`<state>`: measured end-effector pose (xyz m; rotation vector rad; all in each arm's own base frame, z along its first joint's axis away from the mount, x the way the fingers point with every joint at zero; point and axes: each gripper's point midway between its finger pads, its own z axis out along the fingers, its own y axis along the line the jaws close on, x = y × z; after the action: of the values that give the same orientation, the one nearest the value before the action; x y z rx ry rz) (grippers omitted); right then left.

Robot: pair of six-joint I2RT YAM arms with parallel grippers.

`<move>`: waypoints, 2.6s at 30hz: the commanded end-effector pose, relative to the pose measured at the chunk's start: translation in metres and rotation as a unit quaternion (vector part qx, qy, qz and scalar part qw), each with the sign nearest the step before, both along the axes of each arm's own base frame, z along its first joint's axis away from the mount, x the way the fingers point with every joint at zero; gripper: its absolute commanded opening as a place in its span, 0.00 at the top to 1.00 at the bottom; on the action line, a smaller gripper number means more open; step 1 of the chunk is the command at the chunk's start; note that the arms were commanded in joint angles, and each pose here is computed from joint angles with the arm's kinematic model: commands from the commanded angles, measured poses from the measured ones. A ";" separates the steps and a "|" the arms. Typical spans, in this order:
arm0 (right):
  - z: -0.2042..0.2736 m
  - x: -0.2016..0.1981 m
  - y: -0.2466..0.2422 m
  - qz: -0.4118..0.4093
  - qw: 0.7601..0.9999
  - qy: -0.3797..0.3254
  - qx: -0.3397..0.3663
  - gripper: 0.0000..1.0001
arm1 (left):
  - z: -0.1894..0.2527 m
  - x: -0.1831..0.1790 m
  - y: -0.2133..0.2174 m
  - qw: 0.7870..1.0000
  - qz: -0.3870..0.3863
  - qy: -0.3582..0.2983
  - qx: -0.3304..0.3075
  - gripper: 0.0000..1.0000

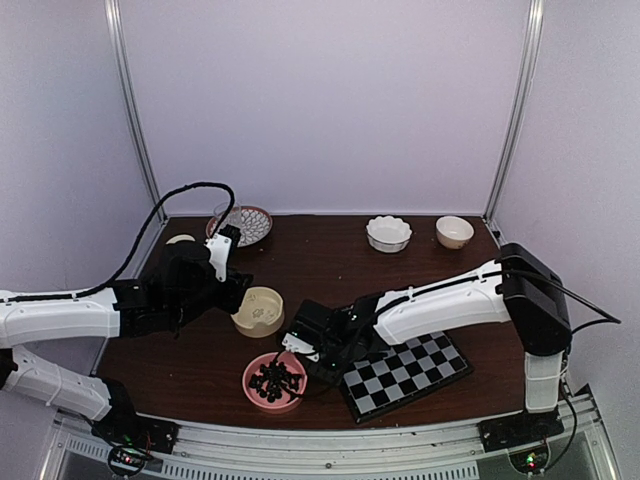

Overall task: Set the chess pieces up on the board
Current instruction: Pick up the knight at the center of the board, then pass from the right arm to the left

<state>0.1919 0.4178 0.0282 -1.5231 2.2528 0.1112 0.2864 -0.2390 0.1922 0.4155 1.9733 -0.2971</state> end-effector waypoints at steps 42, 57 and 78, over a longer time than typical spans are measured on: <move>0.079 0.013 -0.035 -0.040 0.976 -0.144 0.161 0.83 | 0.027 -0.059 -0.112 0.927 -0.260 0.190 -0.192 0.56; 0.102 0.012 -0.038 -0.033 0.961 -0.170 0.214 0.84 | -0.014 -0.071 -0.151 0.827 -0.309 0.385 -0.270 0.58; 0.122 0.001 -0.035 -0.006 0.951 -0.176 0.255 0.85 | -0.033 -0.075 -0.166 0.770 -0.313 0.456 -0.318 0.64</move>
<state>0.1979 0.3816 0.1433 -1.1413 1.8039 0.3295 0.2082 -0.4008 0.1566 0.5146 2.4119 -1.7783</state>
